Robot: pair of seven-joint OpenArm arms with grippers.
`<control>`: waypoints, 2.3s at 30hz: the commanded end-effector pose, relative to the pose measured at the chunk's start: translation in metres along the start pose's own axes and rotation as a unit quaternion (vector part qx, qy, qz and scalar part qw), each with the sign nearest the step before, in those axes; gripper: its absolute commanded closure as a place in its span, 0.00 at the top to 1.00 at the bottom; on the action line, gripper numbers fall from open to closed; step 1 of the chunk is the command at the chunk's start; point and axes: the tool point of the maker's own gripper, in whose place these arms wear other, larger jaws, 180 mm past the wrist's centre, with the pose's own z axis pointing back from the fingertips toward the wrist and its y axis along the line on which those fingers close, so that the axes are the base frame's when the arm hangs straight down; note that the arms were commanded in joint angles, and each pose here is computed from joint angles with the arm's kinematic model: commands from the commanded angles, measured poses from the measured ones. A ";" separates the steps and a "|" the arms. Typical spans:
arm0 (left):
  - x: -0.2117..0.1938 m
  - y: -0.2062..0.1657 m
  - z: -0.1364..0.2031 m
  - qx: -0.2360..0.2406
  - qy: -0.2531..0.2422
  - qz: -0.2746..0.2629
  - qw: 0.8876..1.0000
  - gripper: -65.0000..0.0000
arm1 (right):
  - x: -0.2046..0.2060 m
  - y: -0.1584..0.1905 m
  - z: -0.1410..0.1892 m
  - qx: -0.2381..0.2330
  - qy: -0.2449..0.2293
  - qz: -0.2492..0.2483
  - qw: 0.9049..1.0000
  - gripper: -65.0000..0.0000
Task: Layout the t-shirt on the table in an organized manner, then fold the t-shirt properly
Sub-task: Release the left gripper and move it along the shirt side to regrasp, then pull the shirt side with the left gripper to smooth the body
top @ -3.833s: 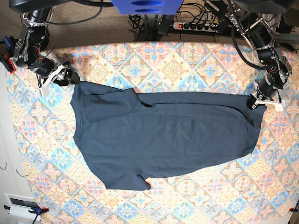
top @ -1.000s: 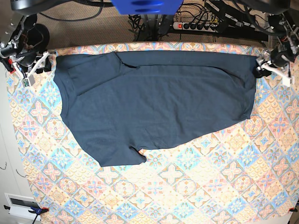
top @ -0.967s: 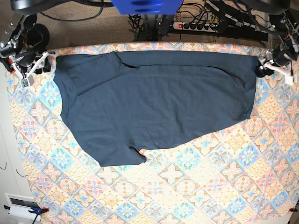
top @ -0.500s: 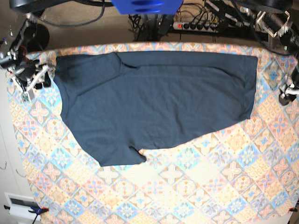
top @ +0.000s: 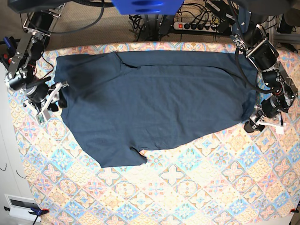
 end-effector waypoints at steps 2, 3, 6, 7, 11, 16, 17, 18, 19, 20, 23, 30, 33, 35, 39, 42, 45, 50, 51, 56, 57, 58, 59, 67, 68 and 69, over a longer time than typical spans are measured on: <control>0.005 -0.005 -0.005 -0.010 -0.002 0.011 1.000 0.58 | 0.018 -0.005 0.006 -0.004 -0.027 0.012 1.000 0.32; -0.001 -0.002 -0.008 -0.009 0.005 0.018 1.000 0.58 | 0.018 -0.005 0.006 -0.004 -0.027 0.012 1.000 0.32; -0.011 0.003 -0.012 -0.007 0.019 0.030 0.999 0.57 | 0.019 -0.005 0.006 -0.005 -0.028 0.012 1.000 0.32; -0.014 0.006 -0.012 -0.006 0.022 0.030 0.999 0.55 | 0.019 -0.005 0.006 -0.005 -0.028 0.012 1.000 0.32; -0.008 0.000 -0.005 -0.017 0.010 0.000 1.000 0.04 | 0.019 -0.005 0.006 -0.005 -0.028 0.012 1.000 0.32; 0.008 -0.028 0.025 -0.019 -0.034 -0.089 0.995 0.00 | 0.018 -0.005 0.006 -0.005 -0.027 0.012 1.000 0.32; 0.011 -0.032 0.034 -0.016 -0.047 -0.108 0.993 0.00 | 0.018 -0.005 0.006 -0.005 -0.027 0.012 1.000 0.32; 0.013 -0.040 0.044 -0.013 -0.059 -0.136 0.989 0.00 | 0.017 -0.005 0.006 -0.005 -0.026 0.011 1.000 0.32; 0.012 -0.052 0.048 -0.015 -0.064 -0.166 0.984 0.00 | 0.017 -0.005 0.006 -0.005 -0.026 0.011 1.000 0.32; 0.009 -0.060 0.051 -0.016 -0.063 -0.191 0.979 0.00 | 0.017 -0.005 0.006 -0.005 -0.026 0.011 1.000 0.32; -0.004 -0.083 0.059 -0.025 -0.071 -0.257 0.964 0.00 | 0.017 -0.002 0.004 0.000 -0.024 0.014 1.000 0.32; -0.044 -0.073 0.052 -0.001 0.000 -0.359 0.933 0.00 | 0.016 0.015 -0.006 0.024 -0.013 0.031 0.999 0.32; -0.036 -0.034 0.052 0.048 0.008 -0.330 0.943 0.00 | 0.016 0.015 -0.006 0.024 -0.013 0.031 0.999 0.32; -0.028 -0.016 0.057 0.064 0.002 -0.304 0.950 0.00 | 0.016 0.015 -0.006 0.024 -0.013 0.031 0.999 0.32; -0.009 0.011 0.072 0.091 -0.026 -0.257 0.962 0.09 | 0.016 0.015 -0.006 0.024 -0.013 0.031 0.999 0.32; -0.002 0.025 0.081 0.103 -0.040 -0.233 0.966 0.25 | 0.016 0.015 -0.006 0.024 -0.013 0.031 0.999 0.32; 0.004 0.031 0.081 0.098 -0.046 -0.203 0.973 0.42 | 0.017 0.016 -0.006 0.025 -0.013 0.032 0.999 0.32; 0.006 0.029 0.076 0.066 -0.034 -0.162 0.984 0.71 | 0.017 0.016 -0.005 0.025 -0.014 0.033 0.999 0.32; 0.007 0.028 0.074 0.059 -0.034 -0.154 0.986 0.74 | 0.017 0.016 -0.005 0.025 -0.013 0.033 0.999 0.32; 0.024 0.046 0.072 0.042 -0.061 -0.067 0.995 0.76 | 0.017 0.016 -0.005 0.025 -0.014 0.033 0.999 0.32; 0.028 0.049 0.069 0.038 -0.066 -0.048 0.996 0.76 | 0.017 0.016 -0.005 0.025 -0.014 0.033 0.999 0.32; 0.030 0.051 0.066 0.036 -0.068 -0.031 0.997 0.76 | 0.017 0.016 -0.005 0.025 -0.014 0.033 0.999 0.32; 0.029 0.054 0.061 0.032 -0.065 -0.013 0.997 0.76 | 0.017 0.016 -0.005 0.025 -0.014 0.033 0.999 0.32; -0.004 0.045 0.013 -0.009 -0.008 0.075 0.997 0.75 | 0.016 0.016 -0.005 0.024 -0.011 0.033 0.999 0.32; -0.010 0.044 0.009 -0.009 0.004 0.074 0.997 0.74 | 0.016 0.016 -0.005 0.024 -0.011 0.033 0.999 0.32; -0.019 0.043 0.003 -0.007 0.021 0.069 0.997 0.71 | 0.016 0.016 -0.005 0.024 -0.011 0.033 0.999 0.32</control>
